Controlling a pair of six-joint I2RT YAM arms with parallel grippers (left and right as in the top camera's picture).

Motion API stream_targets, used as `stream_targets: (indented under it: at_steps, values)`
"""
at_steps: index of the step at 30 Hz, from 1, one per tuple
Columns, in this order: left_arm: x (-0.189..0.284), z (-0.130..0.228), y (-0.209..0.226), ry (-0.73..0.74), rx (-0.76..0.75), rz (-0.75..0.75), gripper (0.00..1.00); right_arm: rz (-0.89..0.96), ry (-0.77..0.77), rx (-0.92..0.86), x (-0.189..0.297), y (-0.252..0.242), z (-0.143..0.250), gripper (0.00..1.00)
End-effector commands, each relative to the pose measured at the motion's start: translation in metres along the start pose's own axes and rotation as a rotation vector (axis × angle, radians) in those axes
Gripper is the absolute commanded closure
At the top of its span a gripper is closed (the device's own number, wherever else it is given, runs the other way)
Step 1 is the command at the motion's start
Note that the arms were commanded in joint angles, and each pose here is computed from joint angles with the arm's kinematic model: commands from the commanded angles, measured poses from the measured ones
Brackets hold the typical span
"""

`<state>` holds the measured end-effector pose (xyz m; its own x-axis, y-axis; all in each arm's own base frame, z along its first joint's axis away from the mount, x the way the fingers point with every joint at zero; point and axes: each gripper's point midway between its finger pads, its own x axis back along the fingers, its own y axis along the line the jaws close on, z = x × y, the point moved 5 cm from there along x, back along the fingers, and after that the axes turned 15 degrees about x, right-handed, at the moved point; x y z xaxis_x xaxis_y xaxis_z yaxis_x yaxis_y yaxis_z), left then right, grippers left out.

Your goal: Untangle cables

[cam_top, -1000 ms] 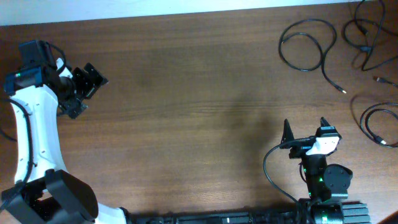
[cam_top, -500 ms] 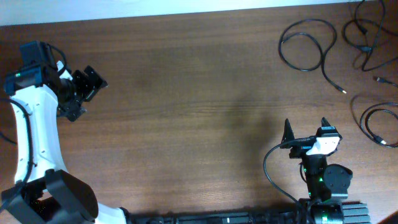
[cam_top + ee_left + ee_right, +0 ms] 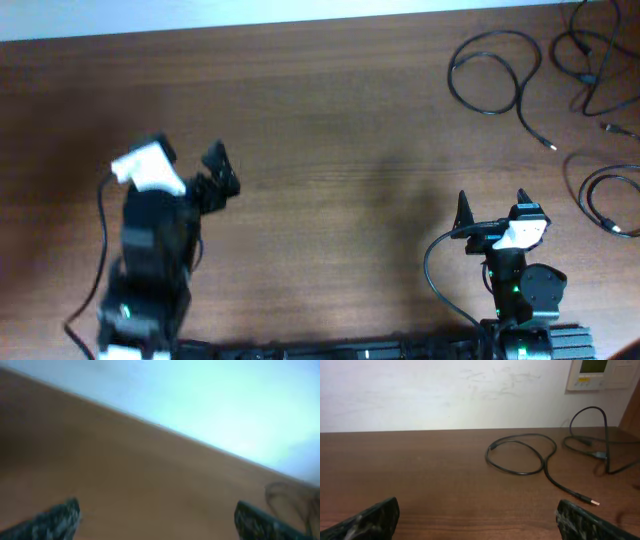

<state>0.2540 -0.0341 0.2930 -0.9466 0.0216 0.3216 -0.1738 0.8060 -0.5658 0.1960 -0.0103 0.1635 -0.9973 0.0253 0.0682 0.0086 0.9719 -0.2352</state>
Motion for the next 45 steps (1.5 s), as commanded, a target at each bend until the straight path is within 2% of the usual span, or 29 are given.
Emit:
stream_targets:
  at_steps: [1, 3, 5, 7, 9, 12, 15, 45]
  values:
    - [0.018, 0.041, 0.009, -0.091, -0.253, 0.280, 0.01, -0.001, 0.003, 0.004, 0.000, 0.001, 0.002, 0.01]
    - [0.022, 0.063, 0.029, -0.161, -0.334, 0.332, 0.02, -0.001, 0.003, 0.004, 0.000, 0.001, 0.002, 0.01]
    - [0.018, 0.087, 0.058, -0.168, -0.332, 0.320, 0.01, -0.001, 0.003, 0.004, 0.000, 0.001, 0.002, 0.01]
    - [0.016, 0.095, 0.071, -0.187, -0.329, 0.303, 0.02, -0.002, 0.003, 0.004, 0.000, 0.001, 0.002, 0.01]
    - [0.015, 0.101, 0.081, -0.217, -0.415, 0.279, 0.02, -0.001, 0.003, 0.004, 0.000, 0.001, 0.002, 0.01]
    - [0.013, 0.113, 0.092, -0.172, -0.554, 0.228, 0.01, -0.001, 0.003, 0.004, 0.000, 0.001, 0.002, 0.01]
    - [0.012, 0.110, 0.099, -0.189, -0.554, 0.163, 0.02, -0.001, 0.003, 0.004, 0.000, 0.001, 0.002, 0.01]
    - [0.012, 0.109, 0.099, -0.191, -0.554, 0.164, 0.01, -0.001, 0.003, 0.004, 0.000, 0.001, 0.002, 0.01]
